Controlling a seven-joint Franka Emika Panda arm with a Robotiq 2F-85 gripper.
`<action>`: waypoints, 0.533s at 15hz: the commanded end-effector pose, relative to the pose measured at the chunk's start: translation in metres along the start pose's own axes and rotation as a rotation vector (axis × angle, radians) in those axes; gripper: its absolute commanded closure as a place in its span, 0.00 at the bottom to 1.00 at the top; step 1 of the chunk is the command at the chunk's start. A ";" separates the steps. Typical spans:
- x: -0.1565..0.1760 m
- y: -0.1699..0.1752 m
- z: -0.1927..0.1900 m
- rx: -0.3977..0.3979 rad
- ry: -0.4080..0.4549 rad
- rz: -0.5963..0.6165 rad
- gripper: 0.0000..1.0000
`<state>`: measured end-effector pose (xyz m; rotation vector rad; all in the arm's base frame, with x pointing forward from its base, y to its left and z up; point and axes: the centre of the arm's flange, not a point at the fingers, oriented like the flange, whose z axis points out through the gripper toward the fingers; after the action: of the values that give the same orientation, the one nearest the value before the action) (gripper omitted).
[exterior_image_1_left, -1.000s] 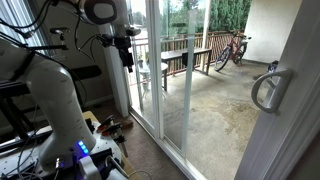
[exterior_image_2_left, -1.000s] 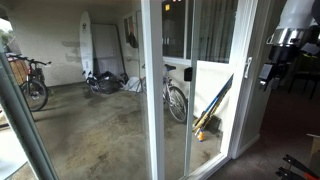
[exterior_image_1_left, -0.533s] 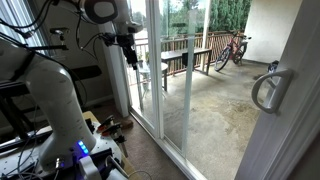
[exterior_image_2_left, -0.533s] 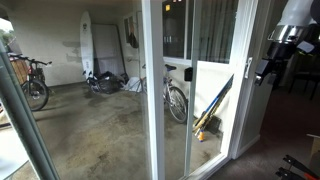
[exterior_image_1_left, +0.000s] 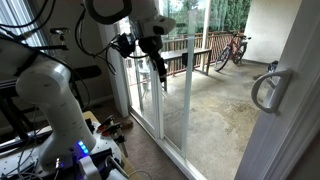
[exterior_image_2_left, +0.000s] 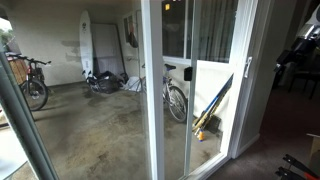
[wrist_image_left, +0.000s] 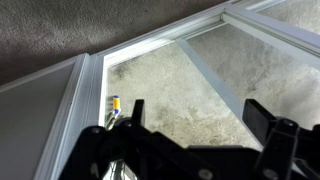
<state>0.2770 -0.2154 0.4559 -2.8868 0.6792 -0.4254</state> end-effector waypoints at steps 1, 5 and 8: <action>0.047 0.088 -0.007 0.005 0.043 -0.027 0.00; 0.028 0.110 -0.019 -0.003 0.059 0.002 0.00; 0.036 0.110 -0.015 -0.014 0.045 -0.009 0.00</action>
<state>0.2579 -0.3302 0.4564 -2.9030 0.6784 -0.4893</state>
